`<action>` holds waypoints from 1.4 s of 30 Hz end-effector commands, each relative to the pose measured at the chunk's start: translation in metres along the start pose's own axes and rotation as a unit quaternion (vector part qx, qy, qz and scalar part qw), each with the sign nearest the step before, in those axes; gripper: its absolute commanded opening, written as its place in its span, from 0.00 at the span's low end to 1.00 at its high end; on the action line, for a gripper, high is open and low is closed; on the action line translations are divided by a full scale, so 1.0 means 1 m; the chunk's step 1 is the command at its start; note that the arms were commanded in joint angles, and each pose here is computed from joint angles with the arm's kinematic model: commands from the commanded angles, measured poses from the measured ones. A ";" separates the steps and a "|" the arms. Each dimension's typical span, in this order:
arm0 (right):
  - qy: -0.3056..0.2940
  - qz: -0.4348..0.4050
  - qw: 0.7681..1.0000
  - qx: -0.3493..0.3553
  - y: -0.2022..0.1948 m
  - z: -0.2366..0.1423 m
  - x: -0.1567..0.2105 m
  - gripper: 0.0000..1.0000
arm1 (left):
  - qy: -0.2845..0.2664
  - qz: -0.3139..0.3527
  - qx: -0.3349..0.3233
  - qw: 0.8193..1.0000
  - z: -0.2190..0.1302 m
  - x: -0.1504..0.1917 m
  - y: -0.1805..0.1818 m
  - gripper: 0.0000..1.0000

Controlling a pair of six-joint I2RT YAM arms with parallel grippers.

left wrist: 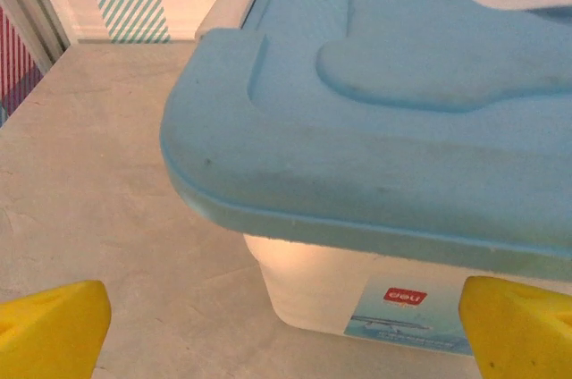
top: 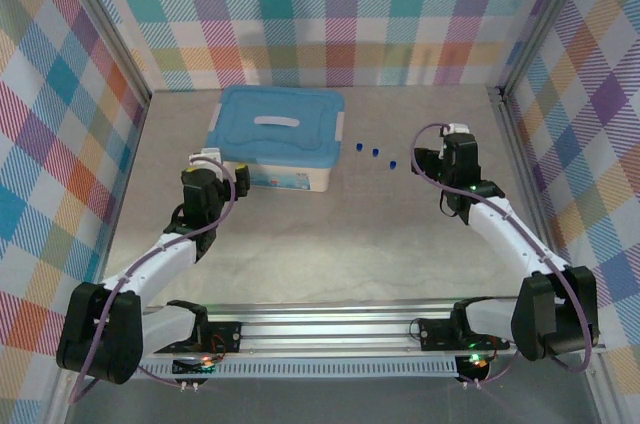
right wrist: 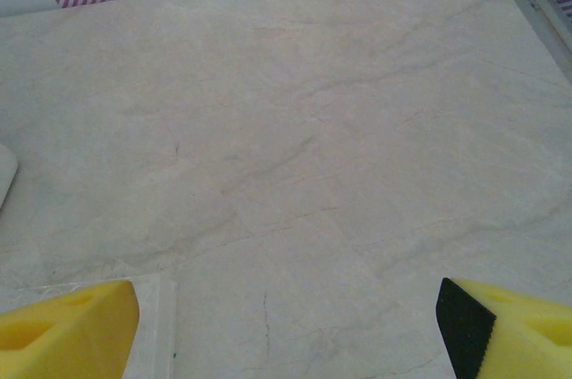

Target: Organize the chemistry lab equipment

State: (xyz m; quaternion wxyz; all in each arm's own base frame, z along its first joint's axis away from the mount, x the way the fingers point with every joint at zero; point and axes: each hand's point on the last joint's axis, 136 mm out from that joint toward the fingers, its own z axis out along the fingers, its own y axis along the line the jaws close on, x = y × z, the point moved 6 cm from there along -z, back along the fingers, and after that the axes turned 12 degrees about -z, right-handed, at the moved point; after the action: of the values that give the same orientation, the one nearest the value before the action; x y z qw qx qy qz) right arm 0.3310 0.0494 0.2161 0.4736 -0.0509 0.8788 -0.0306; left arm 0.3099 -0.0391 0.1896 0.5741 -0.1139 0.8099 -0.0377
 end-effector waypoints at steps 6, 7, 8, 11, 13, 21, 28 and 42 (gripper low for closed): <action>-0.037 -0.042 0.998 -0.022 0.006 0.010 0.013 0.87 | -0.005 0.002 0.007 1.000 0.010 0.023 0.016 1.00; -0.040 -0.045 0.998 -0.031 0.008 0.012 0.014 0.87 | -0.010 -0.002 0.016 1.000 0.014 0.025 0.017 1.00; -0.043 -0.050 0.997 -0.041 0.010 0.015 0.015 0.87 | -0.011 0.000 0.033 0.999 0.019 0.027 0.015 1.00; -0.031 -0.063 0.996 -0.046 0.011 0.022 0.019 0.86 | 0.001 -0.006 0.020 1.000 0.031 0.037 0.024 1.00; -0.039 -0.065 0.996 -0.047 0.010 0.022 0.019 0.86 | 0.001 -0.014 0.028 1.000 0.037 0.042 0.028 1.00; -0.069 -0.062 0.994 -0.053 -0.003 0.026 0.022 0.86 | 0.002 -0.014 0.068 0.998 0.052 0.066 0.033 1.00; -0.092 -0.082 0.990 -0.073 -0.003 0.039 0.029 0.85 | 0.005 -0.017 0.062 0.998 0.054 0.064 0.033 1.00; -0.112 -0.040 0.990 -0.080 -0.028 0.045 0.029 0.84 | -0.024 -0.027 0.052 0.998 0.045 0.065 0.038 1.00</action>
State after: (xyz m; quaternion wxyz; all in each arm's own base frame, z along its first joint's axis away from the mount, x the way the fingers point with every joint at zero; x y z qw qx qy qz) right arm 0.3530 0.0146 0.1626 0.5468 -0.1219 0.8283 0.0090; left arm 0.3257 -0.0160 0.0968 0.5697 -0.1045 0.8106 -0.0860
